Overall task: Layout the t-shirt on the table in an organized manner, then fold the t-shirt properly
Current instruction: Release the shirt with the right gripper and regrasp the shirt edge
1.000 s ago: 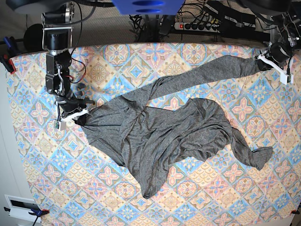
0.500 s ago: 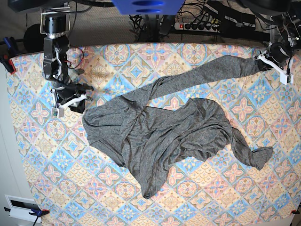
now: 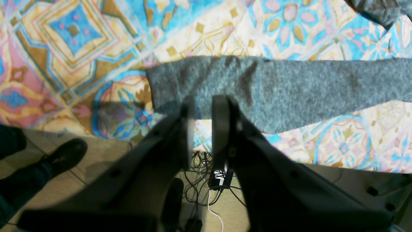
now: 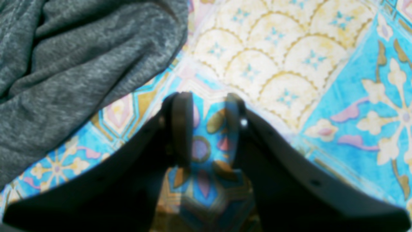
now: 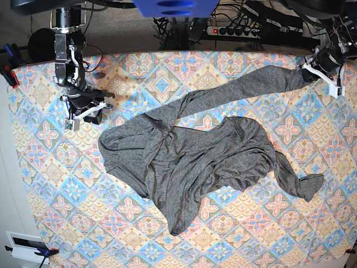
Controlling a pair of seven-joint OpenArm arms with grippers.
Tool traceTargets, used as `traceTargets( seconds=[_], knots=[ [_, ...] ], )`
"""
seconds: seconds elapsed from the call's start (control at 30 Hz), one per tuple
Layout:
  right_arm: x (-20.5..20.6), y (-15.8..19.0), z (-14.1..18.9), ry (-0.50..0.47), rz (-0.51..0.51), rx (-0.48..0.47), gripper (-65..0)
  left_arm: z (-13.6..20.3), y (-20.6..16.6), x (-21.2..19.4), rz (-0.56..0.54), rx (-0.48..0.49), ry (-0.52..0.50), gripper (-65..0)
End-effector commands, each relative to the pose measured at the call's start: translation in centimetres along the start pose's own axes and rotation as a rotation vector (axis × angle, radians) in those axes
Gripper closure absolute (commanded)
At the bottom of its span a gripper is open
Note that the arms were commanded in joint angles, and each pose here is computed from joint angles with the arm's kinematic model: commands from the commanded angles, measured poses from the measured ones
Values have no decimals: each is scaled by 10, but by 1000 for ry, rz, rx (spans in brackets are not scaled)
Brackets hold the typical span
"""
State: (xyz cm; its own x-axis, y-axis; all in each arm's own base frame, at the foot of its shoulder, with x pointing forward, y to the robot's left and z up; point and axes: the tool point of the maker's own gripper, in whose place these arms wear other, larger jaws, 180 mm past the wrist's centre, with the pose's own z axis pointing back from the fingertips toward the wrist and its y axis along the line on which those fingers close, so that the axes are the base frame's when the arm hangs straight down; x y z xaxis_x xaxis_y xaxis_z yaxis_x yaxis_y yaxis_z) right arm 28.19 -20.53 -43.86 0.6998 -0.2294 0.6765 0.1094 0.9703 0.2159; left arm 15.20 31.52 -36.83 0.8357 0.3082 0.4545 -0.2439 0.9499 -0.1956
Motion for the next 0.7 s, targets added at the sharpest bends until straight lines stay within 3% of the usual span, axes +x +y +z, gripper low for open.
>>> traceTargets(
  seconds=[0.0,0.13,0.37,0.67],
  knots=[
    [-41,14,1,170,-19,51,-186,5,1,10,-19,3,-30,-99],
    [-54,24,1,224,-36,67,-217,5,1,10,-19,3,-30,-99],
    [-61,85,-7,260,35,196,-225,5,2,10,-17,4,-28,-99],
    [-41,111,-11,219,54,246,-225,5,2,10,-17,4,-28,-99]
  ],
)
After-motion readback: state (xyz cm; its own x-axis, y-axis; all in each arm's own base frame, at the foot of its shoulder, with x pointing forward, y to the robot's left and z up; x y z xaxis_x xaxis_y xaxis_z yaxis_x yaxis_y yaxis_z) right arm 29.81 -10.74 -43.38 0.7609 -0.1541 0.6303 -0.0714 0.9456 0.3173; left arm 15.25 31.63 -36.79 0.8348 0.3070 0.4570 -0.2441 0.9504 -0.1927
